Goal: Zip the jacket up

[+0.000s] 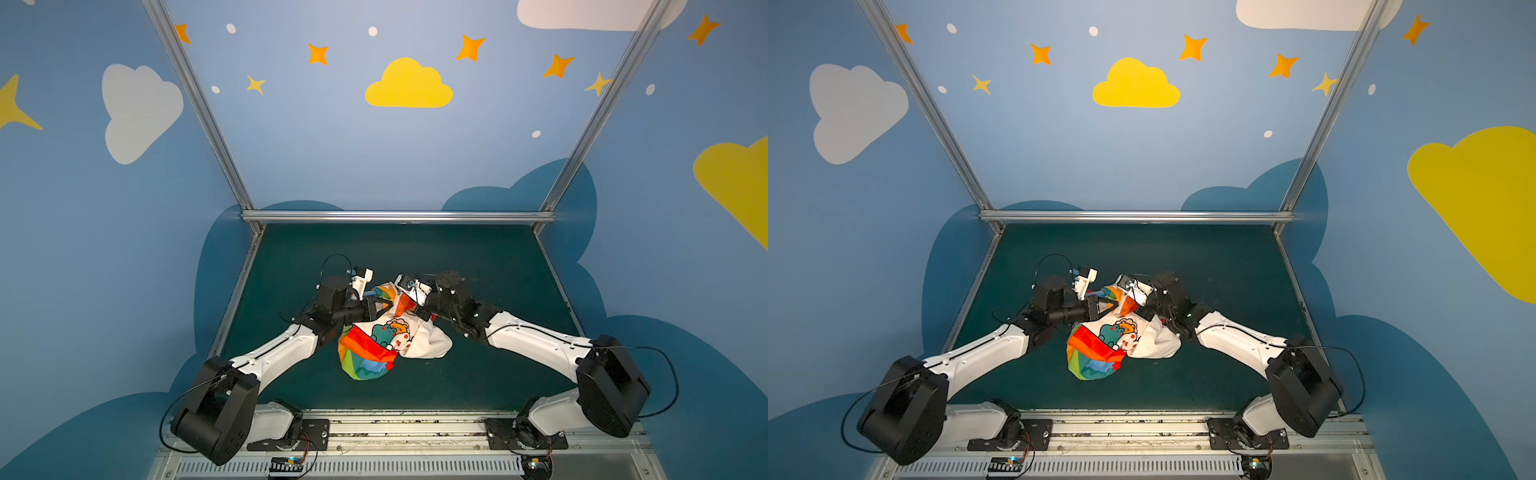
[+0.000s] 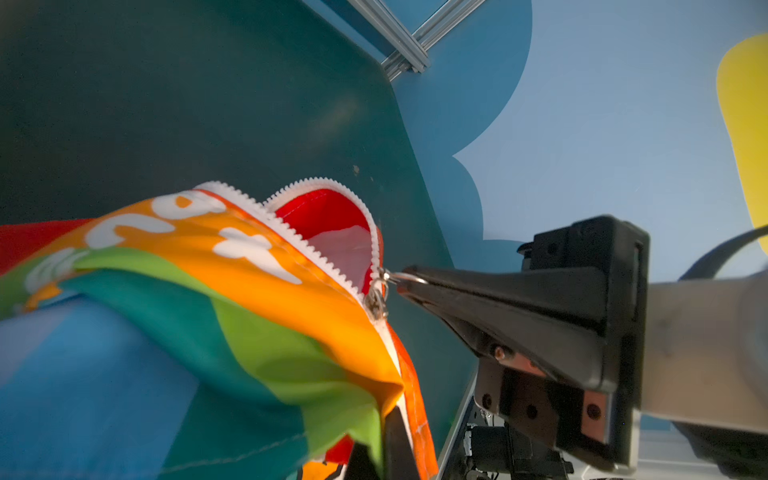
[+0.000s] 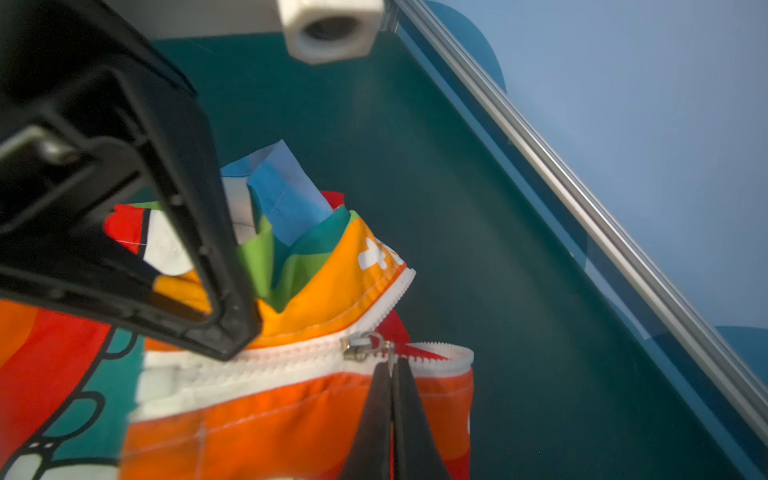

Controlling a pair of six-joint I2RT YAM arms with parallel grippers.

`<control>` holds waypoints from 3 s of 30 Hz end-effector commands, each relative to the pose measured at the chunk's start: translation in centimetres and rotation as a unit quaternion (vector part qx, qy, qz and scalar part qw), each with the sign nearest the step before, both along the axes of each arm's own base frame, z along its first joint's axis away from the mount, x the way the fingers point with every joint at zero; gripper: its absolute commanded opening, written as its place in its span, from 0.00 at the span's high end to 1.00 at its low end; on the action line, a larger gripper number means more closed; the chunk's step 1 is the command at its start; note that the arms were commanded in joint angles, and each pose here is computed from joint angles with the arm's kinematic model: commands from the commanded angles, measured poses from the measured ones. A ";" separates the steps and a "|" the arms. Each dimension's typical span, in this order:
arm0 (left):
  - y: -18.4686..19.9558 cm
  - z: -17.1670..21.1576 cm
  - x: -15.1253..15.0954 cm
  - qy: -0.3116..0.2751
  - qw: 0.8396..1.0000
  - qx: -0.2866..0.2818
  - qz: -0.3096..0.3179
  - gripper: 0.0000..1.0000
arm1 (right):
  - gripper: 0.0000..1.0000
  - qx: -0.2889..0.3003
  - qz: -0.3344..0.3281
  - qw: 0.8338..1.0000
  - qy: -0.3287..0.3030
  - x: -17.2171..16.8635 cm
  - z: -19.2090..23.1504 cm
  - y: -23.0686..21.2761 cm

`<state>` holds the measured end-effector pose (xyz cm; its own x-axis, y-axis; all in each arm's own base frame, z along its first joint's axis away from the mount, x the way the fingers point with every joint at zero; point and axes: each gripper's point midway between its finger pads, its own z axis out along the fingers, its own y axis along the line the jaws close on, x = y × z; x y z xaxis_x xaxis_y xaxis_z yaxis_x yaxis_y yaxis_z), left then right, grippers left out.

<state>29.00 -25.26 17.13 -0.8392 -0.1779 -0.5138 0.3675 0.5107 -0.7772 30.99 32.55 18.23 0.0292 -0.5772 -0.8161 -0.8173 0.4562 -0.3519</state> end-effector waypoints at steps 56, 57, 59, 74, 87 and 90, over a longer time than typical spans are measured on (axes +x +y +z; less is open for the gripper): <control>14.0 -8.6 0.4 0.089 0.936 0.341 0.013 0.05 | 0.13 0.000 -0.562 0.797 0.223 -0.4 -7.8 -23.5; 15.6 -7.8 1.5 0.062 0.927 0.363 0.071 0.01 | 0.13 0.006 -0.565 0.801 0.200 -0.1 -6.8 -24.1; 18.3 -5.3 3.5 0.003 0.907 0.380 0.183 0.01 | 0.13 0.029 -0.559 0.816 0.144 0.5 -4.8 -25.2; 24.3 -1.2 6.7 -0.268 0.800 0.350 0.407 0.01 | 0.13 0.220 -0.573 0.789 -0.032 2.4 -5.3 -34.8; 24.8 -3.3 8.4 -0.220 0.820 0.395 0.350 0.01 | 0.12 0.172 -0.497 0.850 -0.020 7.6 -8.7 -31.2; 24.9 -5.9 8.2 -0.218 0.820 0.402 0.344 0.01 | 0.12 0.168 -0.491 0.855 -0.005 8.2 -8.8 -30.9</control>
<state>37.68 -0.27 14.23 -0.3266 -0.0175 -0.9450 -0.0958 0.9953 0.0147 37.92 0.76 7.63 -0.3751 -0.0446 -0.9259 0.0639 0.9952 -0.0738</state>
